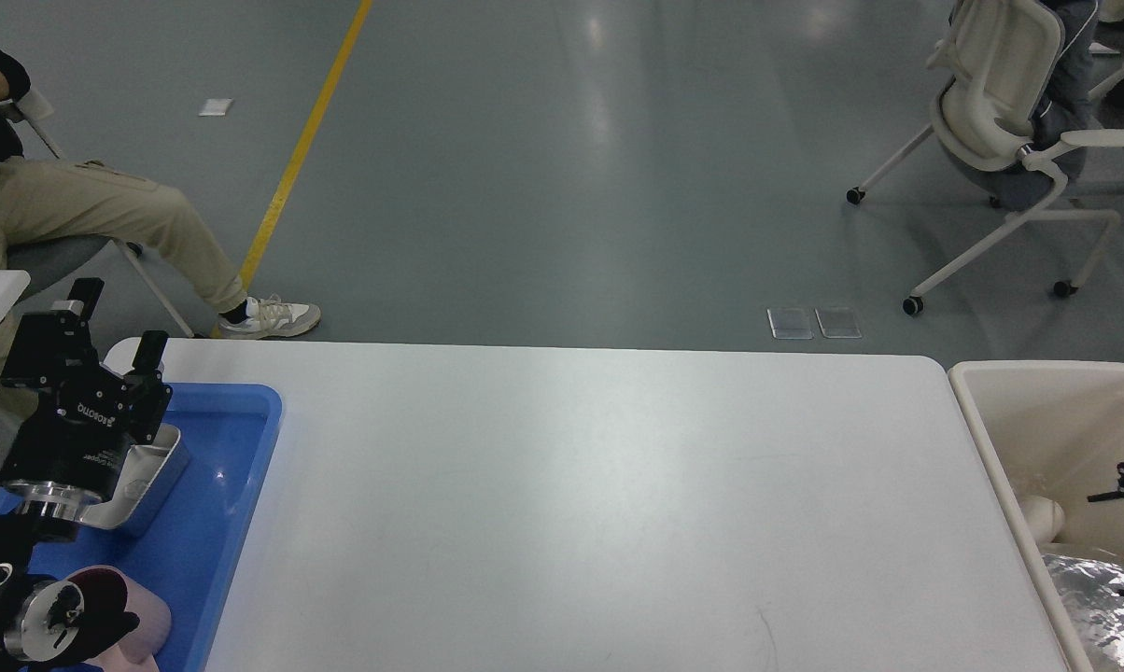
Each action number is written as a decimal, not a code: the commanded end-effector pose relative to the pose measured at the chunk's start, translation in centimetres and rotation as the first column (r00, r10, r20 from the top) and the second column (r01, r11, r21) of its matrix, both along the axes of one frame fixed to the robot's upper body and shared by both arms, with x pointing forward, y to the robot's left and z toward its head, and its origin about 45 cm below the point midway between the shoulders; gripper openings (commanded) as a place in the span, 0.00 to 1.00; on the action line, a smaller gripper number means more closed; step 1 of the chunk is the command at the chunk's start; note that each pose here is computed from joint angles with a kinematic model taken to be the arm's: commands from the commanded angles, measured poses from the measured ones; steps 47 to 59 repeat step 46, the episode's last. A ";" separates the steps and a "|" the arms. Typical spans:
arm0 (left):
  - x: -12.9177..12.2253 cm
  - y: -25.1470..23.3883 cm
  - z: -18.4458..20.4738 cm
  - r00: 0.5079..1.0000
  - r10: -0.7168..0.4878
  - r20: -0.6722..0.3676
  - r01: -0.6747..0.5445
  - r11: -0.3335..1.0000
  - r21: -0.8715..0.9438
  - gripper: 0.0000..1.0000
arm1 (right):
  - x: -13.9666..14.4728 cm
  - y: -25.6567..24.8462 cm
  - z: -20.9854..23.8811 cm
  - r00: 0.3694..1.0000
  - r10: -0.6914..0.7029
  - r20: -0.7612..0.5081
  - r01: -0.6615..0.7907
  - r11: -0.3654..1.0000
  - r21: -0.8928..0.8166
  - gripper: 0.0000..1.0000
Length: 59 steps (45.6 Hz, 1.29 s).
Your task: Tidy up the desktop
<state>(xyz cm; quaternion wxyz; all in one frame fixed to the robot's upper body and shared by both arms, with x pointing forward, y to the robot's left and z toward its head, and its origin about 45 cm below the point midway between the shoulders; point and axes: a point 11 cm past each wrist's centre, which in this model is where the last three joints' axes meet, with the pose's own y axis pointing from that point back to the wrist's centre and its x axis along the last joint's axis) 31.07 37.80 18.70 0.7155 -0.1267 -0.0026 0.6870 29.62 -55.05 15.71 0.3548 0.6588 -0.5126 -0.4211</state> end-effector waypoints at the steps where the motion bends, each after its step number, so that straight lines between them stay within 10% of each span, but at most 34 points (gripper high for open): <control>1: -0.2 0.2 -0.1 1.000 0.009 0.011 -0.009 1.000 -0.002 0.97 | 3.6 2.6 1.8 0.974 0.056 0.220 -0.068 0.997 0.048 1.00; 13: -0.8 0.6 -0.4 1.000 0.014 0.014 -0.014 1.000 -0.011 0.97 | 10.2 10.5 4.9 0.865 0.084 0.495 -0.192 0.966 0.172 1.00; 24: -0.9 0.8 -0.7 1.000 0.019 0.010 -0.019 1.000 -0.012 0.97 | 14.8 16.0 8.9 0.671 -0.329 0.665 -0.145 0.821 0.553 1.00; 46: -1.9 2.7 -0.8 0.997 0.077 0.003 -0.077 0.997 -0.013 0.97 | 12.4 27.1 4.9 0.627 -0.675 0.388 -0.199 0.342 0.918 1.00; 59: -1.9 2.7 -0.8 0.997 0.077 0.003 -0.077 0.997 -0.013 0.97 | 12.4 27.1 4.9 0.627 -0.675 0.388 -0.199 0.342 0.918 1.00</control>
